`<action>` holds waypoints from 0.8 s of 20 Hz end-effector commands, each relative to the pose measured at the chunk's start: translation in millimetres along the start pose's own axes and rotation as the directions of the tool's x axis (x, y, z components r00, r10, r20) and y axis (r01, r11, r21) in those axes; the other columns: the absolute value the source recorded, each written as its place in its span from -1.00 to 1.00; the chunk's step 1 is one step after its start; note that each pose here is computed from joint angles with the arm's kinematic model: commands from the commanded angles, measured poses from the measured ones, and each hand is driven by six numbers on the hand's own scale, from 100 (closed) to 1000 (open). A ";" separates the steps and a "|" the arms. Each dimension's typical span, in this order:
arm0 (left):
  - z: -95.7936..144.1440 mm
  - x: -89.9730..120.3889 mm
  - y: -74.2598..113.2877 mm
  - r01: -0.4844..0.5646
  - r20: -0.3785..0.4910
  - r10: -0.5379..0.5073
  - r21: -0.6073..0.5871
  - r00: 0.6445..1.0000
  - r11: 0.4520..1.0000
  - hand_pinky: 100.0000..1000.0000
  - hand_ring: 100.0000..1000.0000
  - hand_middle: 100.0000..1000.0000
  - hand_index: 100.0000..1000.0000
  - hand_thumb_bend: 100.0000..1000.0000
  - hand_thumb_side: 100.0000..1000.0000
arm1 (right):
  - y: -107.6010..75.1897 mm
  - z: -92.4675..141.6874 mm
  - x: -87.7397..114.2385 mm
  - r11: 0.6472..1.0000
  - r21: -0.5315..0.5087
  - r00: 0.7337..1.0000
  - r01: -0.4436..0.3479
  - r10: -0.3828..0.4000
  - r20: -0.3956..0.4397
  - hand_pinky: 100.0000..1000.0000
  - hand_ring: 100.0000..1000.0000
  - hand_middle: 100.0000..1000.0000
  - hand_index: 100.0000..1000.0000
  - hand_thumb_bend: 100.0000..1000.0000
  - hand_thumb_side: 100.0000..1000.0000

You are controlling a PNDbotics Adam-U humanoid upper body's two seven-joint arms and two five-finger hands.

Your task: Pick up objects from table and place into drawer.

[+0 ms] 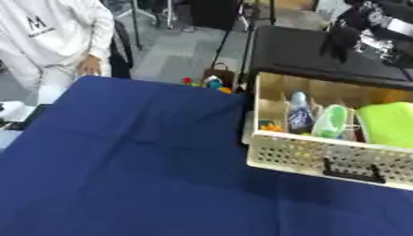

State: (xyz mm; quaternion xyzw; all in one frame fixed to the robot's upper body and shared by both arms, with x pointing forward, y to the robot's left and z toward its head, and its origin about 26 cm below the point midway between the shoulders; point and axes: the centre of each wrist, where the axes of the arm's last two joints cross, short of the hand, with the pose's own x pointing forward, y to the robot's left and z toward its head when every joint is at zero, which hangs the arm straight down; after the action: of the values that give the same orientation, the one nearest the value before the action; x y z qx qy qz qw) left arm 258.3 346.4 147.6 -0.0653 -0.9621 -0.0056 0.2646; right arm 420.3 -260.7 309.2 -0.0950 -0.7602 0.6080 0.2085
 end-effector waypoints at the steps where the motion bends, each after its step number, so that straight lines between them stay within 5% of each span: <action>1: -5.3 2.8 -1.3 0.007 0.005 -0.007 -0.015 1.000 1.000 0.09 0.63 0.64 0.66 -0.59 1.00 | -10.0 7.0 2.0 1.000 0.010 1.000 -0.014 0.014 -0.017 -0.29 -0.41 -0.29 0.15 -1.00 1.00; 5: -5.8 2.1 -2.4 0.009 0.002 -0.009 -0.010 1.000 1.000 0.08 0.63 0.64 0.66 -0.60 1.00 | -7.2 8.8 7.1 1.000 0.004 0.999 -0.025 0.025 -0.023 -0.29 -0.36 -0.26 0.20 -1.00 1.00; 9: -5.7 1.1 -3.7 0.014 -0.002 -0.014 -0.007 1.000 1.000 0.08 0.62 0.64 0.66 -0.61 1.00 | -14.0 7.4 27.1 0.985 -0.051 0.987 -0.162 0.161 -0.017 -0.31 -0.27 -0.14 0.26 -1.00 1.00; 13: -6.2 0.2 -5.2 0.017 -0.003 -0.017 -0.005 1.000 1.000 0.08 0.57 0.64 0.66 -0.63 1.00 | -16.9 2.3 50.6 0.942 -0.096 0.947 -0.321 0.321 -0.023 -0.34 -0.19 -0.09 0.30 -1.00 1.00; 16: -6.6 -0.7 -6.6 0.020 -0.002 -0.020 -0.006 1.000 1.000 0.08 0.57 0.64 0.66 -0.64 1.00 | -14.8 -0.5 60.6 0.921 -0.106 0.927 -0.375 0.374 -0.025 -0.34 -0.16 -0.08 0.30 -1.00 1.00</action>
State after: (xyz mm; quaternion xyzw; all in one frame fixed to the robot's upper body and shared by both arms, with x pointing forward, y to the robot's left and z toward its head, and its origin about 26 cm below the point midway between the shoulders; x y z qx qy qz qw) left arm 260.9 339.5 145.1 -0.0587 -0.9596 -0.0009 0.2753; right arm 376.7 -237.3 321.8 -0.2216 -0.7643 0.5958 0.1084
